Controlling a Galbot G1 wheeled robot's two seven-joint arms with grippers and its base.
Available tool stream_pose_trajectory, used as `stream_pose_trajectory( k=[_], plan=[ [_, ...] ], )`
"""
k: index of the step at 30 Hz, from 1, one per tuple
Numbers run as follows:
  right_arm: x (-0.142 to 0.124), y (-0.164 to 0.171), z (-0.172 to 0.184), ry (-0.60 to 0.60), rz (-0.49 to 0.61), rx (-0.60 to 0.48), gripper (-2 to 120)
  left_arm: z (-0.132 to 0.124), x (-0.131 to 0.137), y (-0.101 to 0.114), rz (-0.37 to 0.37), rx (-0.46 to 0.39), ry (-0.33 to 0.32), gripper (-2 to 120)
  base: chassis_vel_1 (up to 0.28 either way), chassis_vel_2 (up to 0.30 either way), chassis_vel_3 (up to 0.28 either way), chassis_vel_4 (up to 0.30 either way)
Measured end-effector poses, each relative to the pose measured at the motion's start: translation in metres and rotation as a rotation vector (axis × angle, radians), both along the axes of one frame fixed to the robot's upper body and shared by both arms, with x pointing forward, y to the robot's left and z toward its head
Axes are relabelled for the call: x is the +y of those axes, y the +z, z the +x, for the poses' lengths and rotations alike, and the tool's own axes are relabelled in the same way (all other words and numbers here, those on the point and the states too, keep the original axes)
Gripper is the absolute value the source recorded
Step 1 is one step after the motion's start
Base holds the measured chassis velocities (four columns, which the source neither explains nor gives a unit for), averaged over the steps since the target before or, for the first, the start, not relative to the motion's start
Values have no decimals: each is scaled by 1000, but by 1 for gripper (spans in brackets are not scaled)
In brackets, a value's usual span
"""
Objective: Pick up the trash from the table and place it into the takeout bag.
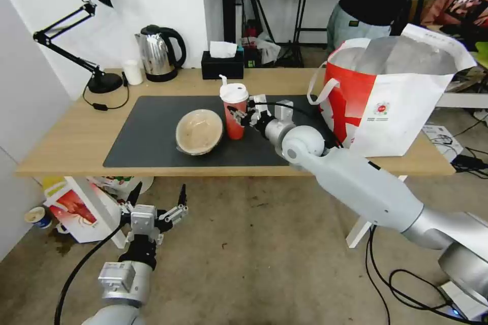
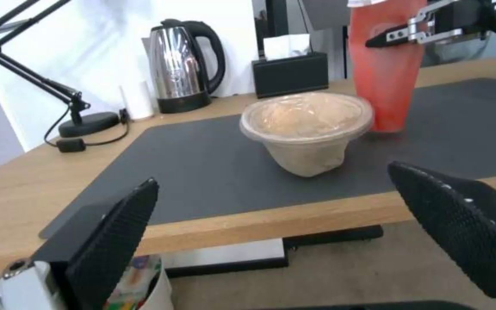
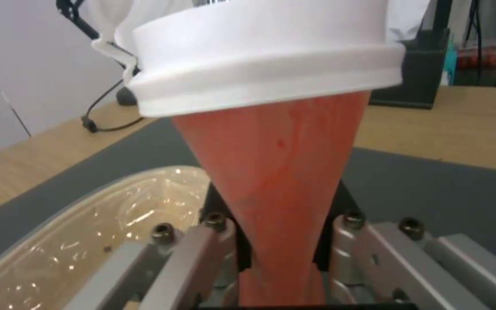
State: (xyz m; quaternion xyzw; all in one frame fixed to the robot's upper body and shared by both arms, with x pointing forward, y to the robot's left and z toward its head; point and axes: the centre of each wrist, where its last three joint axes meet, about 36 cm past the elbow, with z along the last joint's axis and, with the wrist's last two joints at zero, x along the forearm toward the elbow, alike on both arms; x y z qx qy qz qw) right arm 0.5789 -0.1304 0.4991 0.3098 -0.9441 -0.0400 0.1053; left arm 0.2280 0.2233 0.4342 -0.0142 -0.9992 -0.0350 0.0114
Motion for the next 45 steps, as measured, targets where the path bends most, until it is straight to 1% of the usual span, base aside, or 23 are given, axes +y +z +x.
stream_pose_trajectory(
  k=[3, 6, 9, 10, 12, 13, 16, 17, 20, 21, 24, 26, 29, 30, 31, 33, 39, 42, 44, 45],
  plan=[
    [-3, 1, 1, -2, 10, -8, 7, 0, 0, 0, 0, 0, 0, 100, 0, 0, 0, 0],
    [-5, 6, 1, -7, 22, -17, 6, 0, 0, 0, 0, 0, 0, 100, 0, 0, 0, 0],
    [-11, 23, 2, -15, 52, -44, 6, 0, 0, 0, 0, 0, 0, 100, 0, 0, 0, 0],
    [-11, 23, 2, -15, 52, -44, 6, 0, 0, 0, 0, 0, 0, 100, 0, 0, 0, 0],
    [-21, 45, 4, -29, 77, -77, 6, 0, 0, 0, 0, 0, 0, 100, 0, 0, 0, 0],
    [-21, 45, 4, -29, 77, -77, 6, 0, 0, 0, 0, 0, 0, 100, 0, 0, 0, 0],
    [-40, 78, 6, -64, 99, -127, 6, 0, 0, 0, 0, 0, 0, 100, 0, 0, 0, 0],
    [-40, 78, 6, -64, 99, -127, 6, 0, 0, 0, 0, 0, 0, 100, 0, 0, 0, 0],
    [-60, 109, 5, -98, 111, -170, 6, 0, 0, 0, 0, 0, 0, 100, 0, 0, 0, 0],
    [-60, 109, 5, -98, 111, -170, 6, 0, 0, 0, 0, 0, 0, 100, 0, 0, 0, 0],
    [-82, 139, -1, -125, 115, -223, 6, 0, 0, 0, 0, 0, 0, 100, 0, 0, 0, 0],
    [-83, 140, -1, -126, 115, -224, 6, 0, 0, 0, 0, 0, 0, 100, 0, 0, 0, 0],
    [-96, 160, -6, -143, 120, -252, 6, 0, 0, 0, 0, 0, 0, 100, 0, 0, 0, 0],
    [-96, 160, -6, -143, 120, -252, 6, 0, 0, 0, 0, 0, 0, 100, 0, 0, 0, 0],
    [-104, 171, -9, -151, 125, -264, 6, 0, 0, 0, 0, 0, 0, 100, 0, 0, 0, 0],
    [-110, 181, -12, -160, 129, -276, 6, 0, 0, 0, 0, 0, 0, 100, 0, 0, 0, 0],
    [-124, 200, -18, -187, 128, -301, 6, 0, 0, 0, 0, 0, 0, 100, 0, 0, 0, 0],
    [-141, 216, -19, -242, 105, -323, 6, 0, 0, 0, 0, 0, 0, 100, 0, 0, 0, 0],
    [-145, 218, -19, -257, 96, -328, 6, 0, 0, 0, 0, 0, 0, 100, 0, 0, 0, 0],
    [-154, 220, -18, -284, 80, -335, 6, 0, 0, 0, 0, 0, 0, 100, 0, 0, 0, 0]
  ],
)
